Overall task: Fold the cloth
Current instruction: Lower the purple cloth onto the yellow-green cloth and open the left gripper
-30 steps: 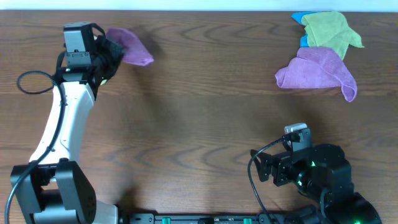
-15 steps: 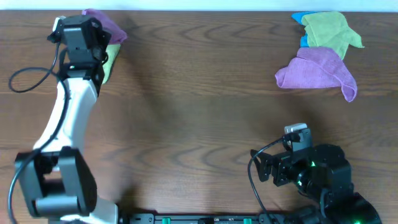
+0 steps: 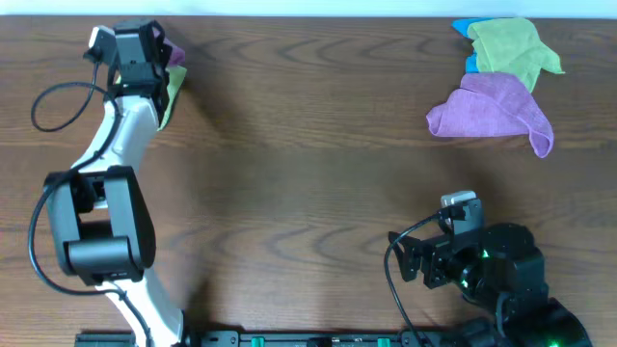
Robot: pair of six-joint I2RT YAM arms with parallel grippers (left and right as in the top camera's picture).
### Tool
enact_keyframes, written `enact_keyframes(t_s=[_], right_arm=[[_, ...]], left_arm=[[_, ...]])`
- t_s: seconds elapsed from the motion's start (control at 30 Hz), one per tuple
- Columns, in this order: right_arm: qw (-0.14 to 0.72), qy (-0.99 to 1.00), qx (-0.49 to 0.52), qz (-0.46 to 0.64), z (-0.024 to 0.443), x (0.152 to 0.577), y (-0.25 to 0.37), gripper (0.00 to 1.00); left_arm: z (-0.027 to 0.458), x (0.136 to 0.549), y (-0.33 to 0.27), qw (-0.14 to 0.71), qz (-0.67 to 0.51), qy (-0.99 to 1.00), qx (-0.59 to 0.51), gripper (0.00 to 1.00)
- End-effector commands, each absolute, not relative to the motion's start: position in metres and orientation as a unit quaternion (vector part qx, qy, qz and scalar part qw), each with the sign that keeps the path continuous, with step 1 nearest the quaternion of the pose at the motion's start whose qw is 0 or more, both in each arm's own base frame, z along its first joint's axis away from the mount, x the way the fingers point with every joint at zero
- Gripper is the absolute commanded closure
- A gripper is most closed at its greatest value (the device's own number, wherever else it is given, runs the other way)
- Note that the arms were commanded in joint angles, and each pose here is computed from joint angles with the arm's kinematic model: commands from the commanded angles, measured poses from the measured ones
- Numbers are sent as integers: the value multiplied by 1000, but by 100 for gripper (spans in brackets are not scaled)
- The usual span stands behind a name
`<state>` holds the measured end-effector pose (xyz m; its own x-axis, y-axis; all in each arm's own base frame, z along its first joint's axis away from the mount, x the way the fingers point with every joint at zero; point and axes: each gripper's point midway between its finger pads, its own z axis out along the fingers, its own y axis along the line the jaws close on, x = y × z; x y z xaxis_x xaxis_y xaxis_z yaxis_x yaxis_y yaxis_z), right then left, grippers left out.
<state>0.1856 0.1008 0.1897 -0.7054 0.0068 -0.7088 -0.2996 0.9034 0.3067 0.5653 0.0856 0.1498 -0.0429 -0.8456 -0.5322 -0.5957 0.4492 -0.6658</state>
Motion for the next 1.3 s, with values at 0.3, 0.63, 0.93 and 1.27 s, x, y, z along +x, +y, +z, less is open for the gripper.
enact_keyframes(t_s=[0.3, 0.63, 0.93, 1.27], right_arm=[[376, 901, -73, 203, 189, 186, 99, 1], [376, 901, -73, 203, 189, 186, 99, 1], [376, 901, -73, 203, 189, 186, 99, 1], [376, 901, -73, 203, 189, 186, 99, 1]], left_arm=[[149, 575, 111, 486, -101, 691, -526, 94], [115, 577, 110, 457, -105, 701, -537, 94], [91, 568, 109, 422, -92, 721, -542, 94], [77, 547, 115, 379, -66, 738, -554, 94]])
